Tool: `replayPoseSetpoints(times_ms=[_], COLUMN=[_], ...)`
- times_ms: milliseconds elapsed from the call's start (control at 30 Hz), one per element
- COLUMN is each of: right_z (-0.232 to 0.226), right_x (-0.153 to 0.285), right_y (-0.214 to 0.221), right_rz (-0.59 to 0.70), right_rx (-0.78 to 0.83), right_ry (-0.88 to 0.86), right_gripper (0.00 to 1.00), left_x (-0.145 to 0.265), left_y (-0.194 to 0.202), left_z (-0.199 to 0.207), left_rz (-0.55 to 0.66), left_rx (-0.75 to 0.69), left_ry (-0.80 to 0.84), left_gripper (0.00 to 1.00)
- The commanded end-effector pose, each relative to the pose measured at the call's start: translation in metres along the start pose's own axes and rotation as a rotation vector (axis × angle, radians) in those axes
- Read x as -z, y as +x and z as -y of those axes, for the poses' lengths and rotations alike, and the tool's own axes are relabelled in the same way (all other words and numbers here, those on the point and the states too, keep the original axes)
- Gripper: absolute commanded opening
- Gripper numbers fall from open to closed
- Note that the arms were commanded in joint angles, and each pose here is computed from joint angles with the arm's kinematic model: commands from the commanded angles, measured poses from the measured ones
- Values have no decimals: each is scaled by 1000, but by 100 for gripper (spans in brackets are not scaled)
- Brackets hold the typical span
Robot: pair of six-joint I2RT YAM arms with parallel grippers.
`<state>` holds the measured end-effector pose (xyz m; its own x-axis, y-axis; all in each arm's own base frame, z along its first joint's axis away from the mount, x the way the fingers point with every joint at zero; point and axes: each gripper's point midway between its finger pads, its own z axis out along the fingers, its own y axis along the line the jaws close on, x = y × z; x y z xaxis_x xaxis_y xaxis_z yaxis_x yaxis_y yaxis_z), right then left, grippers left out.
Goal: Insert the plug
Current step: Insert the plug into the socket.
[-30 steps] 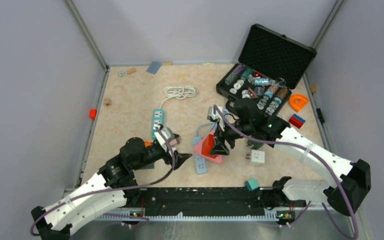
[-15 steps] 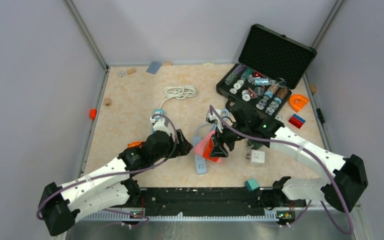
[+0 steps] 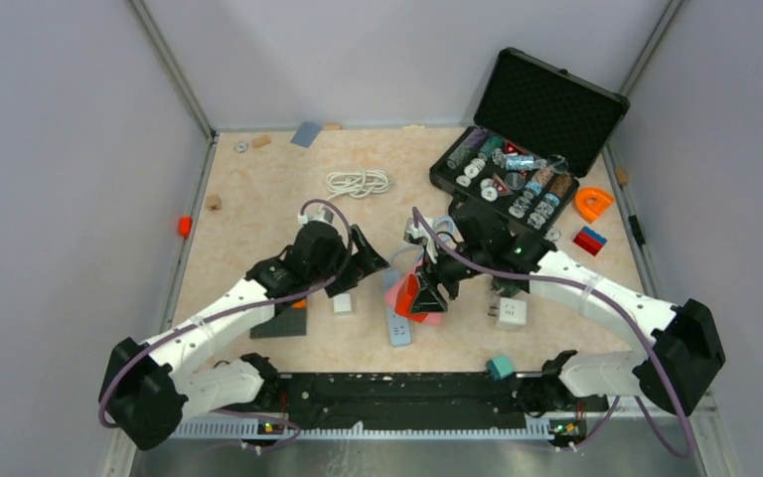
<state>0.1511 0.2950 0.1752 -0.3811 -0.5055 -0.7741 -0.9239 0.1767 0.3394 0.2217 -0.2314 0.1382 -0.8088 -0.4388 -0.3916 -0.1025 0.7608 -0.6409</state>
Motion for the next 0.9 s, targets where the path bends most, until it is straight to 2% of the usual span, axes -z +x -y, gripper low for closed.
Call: replayPoseSetpoints(times_ms=[0, 100, 433, 867], right_z=[-10, -13, 3, 7], right_x=[-8, -15, -36, -46], right_y=[-4, 2, 24, 20], right_rz=[27, -1, -118, -34], right_rx=[115, 163, 200, 202], right_ry=[-57, -46, 100, 117], right_gripper=[0, 0, 0, 0], left_x=[5, 9, 25, 31], left_y=[-14, -30, -53, -51], left_z=[33, 32, 21, 11], left_rz=[-90, -80, -8, 22], left_rx=[160, 236, 217, 220], left_ry=[210, 265, 242, 219], left_gripper=[99, 99, 99, 99])
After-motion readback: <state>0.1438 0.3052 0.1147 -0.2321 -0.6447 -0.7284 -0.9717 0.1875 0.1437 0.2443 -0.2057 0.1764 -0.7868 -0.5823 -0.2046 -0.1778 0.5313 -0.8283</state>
